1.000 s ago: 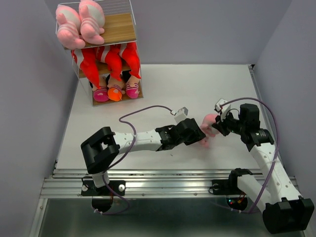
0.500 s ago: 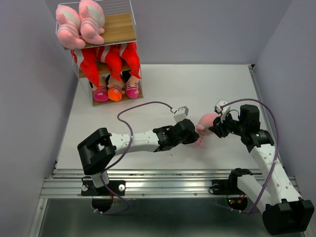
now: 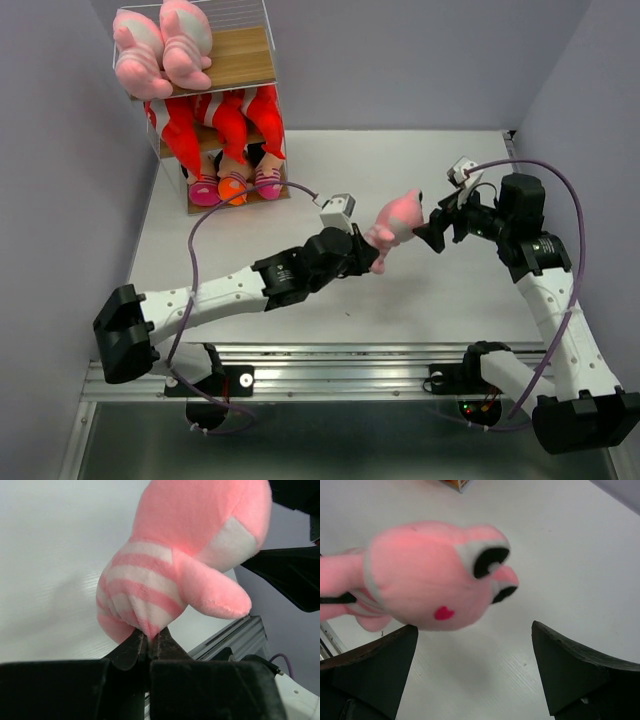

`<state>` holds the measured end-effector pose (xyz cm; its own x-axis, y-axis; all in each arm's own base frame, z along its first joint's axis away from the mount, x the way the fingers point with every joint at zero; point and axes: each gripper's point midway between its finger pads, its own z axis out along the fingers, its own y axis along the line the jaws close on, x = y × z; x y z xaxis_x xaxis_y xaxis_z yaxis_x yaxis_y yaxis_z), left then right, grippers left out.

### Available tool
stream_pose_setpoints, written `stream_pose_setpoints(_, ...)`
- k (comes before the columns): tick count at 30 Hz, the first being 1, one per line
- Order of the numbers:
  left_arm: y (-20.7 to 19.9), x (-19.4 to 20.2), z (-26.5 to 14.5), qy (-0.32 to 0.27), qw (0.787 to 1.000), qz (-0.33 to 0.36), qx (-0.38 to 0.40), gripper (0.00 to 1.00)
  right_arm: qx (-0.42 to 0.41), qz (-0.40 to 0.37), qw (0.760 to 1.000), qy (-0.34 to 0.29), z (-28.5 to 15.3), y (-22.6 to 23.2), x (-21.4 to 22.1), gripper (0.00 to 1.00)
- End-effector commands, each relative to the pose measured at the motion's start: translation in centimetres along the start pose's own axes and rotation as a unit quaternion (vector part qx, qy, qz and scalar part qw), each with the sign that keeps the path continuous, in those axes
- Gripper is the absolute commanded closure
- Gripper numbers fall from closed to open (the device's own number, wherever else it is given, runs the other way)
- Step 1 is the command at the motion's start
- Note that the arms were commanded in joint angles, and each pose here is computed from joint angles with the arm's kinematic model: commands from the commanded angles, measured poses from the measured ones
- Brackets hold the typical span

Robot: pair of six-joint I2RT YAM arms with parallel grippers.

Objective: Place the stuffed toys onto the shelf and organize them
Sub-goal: Pass the stuffed toy from the right arm to the left, then place the stuffed toy onto shelf

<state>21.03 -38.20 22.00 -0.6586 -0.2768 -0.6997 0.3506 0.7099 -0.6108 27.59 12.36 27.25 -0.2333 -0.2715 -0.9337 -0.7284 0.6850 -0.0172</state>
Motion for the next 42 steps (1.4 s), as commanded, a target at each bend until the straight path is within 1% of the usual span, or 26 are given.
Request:
stream_pose_setpoints(1,-0.3,-6.7,-4.2,-0.067,0.998,0.011,-0.007,1.00,0.028,0.020,0.999,-0.020,0.6,-1.2,-1.1,0.00)
stream_pose_setpoints(3,0.1,-8.4,-5.6,-0.079,0.997,0.008,-0.014,1.00,0.051,0.029,0.998,-0.024,0.6,-2.1,-0.8,0.00)
stream_pose_setpoints(4,-0.7,-10.6,-7.2,-0.103,0.995,-0.003,-0.004,1.00,0.067,0.036,0.997,-0.028,0.4,-2.7,-0.3,0.00)
stream_pose_setpoints(6,-0.7,-13.0,-8.6,-0.125,0.992,-0.008,-0.006,1.00,0.073,0.039,0.996,-0.029,0.6,-2.8,0.2,0.00)
stream_pose_setpoints(7,-0.7,-15.5,-9.9,-0.150,0.989,-0.017,-0.011,1.00,0.076,0.046,0.996,-0.027,0.8,-2.9,0.9,0.00)
stream_pose_setpoints(10,-0.3,-19.5,-11.8,-0.188,0.982,-0.019,-0.026,1.00,0.073,0.054,0.996,-0.022,1.4,-2.8,2.4,0.00)
stream_pose_setpoints(11,-0.7,-22.0,-13.0,-0.212,0.977,-0.020,-0.027,1.00,0.075,0.061,0.995,-0.017,1.7,-2.9,3.6,0.00)
stream_pose_setpoints(12,-1.5,-23.0,-13.8,-0.223,0.974,-0.024,-0.017,1.00,0.074,0.063,0.995,-0.014,1.9,-2.9,4.2,0.00)
stream_pose_setpoints(13,-1.0,-24.4,-14.3,-0.238,0.971,-0.021,-0.029,1.00,0.070,0.065,0.995,-0.014,2.2,-2.9,4.7,0.00)
stream_pose_setpoints(14,-1.9,-26.3,-15.4,-0.257,0.966,-0.024,-0.023,1.00,0.066,0.071,0.995,-0.006,2.5,-2.7,5.5,0.00)
stream_pose_setpoints(16,-1.9,-28.3,-16.3,-0.274,0.961,-0.021,-0.033,1.00,0.061,0.075,0.995,-0.005,2.5,-2.6,5.6,0.00)
stream_pose_setpoints(17,-2.0,-30.6,-17.1,-0.296,0.954,-0.024,-0.038,1.00,0.057,0.073,0.996,-0.007,2.6,-2.4,5.5,0.00)
stream_pose_setpoints(19,-1.7,-32.1,-17.5,-0.300,0.952,-0.017,-0.053,1.00,0.046,0.075,0.996,-0.009,2.6,-2.0,5.5,0.00)
stream_pose_setpoints(20,-1.6,-34.1,-18.0,-0.318,0.946,-0.020,-0.058,1.00,0.045,0.077,0.996,-0.008,2.7,-2.0,5.6,0.00)
stream_pose_setpoints(22,-1.0,-35.4,-18.0,-0.322,0.944,-0.021,-0.066,1.00,0.046,0.079,0.996,-0.006,2.7,-2.0,5.7,0.00)
stream_pose_setpoints(23,-0.9,-35.9,-17.2,-0.313,0.947,-0.023,-0.063,1.00,0.047,0.079,0.996,-0.007,2.6,-1.9,5.7,0.00)
stream_pose_setpoints(24,-0.2,-37.5,-18.1,-0.330,0.941,-0.030,-0.068,1.00,0.045,0.079,0.996,-0.007,2.6,-1.8,5.7,0.00)
stream_pose_setpoints(25,0.1,-38.1,-18.1,-0.334,0.940,-0.034,-0.069,1.00,0.044,0.081,0.996,-0.007,2.6,-1.7,5.8,0.00)
stream_pose_setpoints(26,0.1,-38.7,-17.6,-0.331,0.941,-0.041,-0.059,1.00,0.042,0.081,0.996,-0.009,2.5,-1.6,5.7,0.00)
stream_pose_setpoints(27,1.0,-39.6,-17.8,-0.340,0.937,-0.048,-0.065,1.00,0.041,0.082,0.996,-0.010,2.5,-1.5,5.7,0.00)
stream_pose_setpoints(29,1.6,-40.3,-16.9,-0.338,0.937,-0.056,-0.067,1.00,0.040,0.081,0.996,-0.012,2.4,-1.5,5.5,0.00)
stream_pose_setpoints(31,1.9,-41.6,-16.7,-0.348,0.933,-0.069,-0.066,1.00,0.041,0.080,0.996,-0.014,2.3,-1.4,5.5,0.00)
stream_pose_setpoints(38,2.7,-43.9,-16.1,-0.372,0.921,-0.090,-0.076,1.00,0.037,0.079,0.996,-0.018,2.1,-1.1,5.4,0.00)
stream_pose_setpoints(42,3.9,-44.3,-15.3,-0.375,0.917,-0.106,-0.089,1.00,0.034,0.079,0.996,-0.019,2.1,-0.9,5.3,0.00)
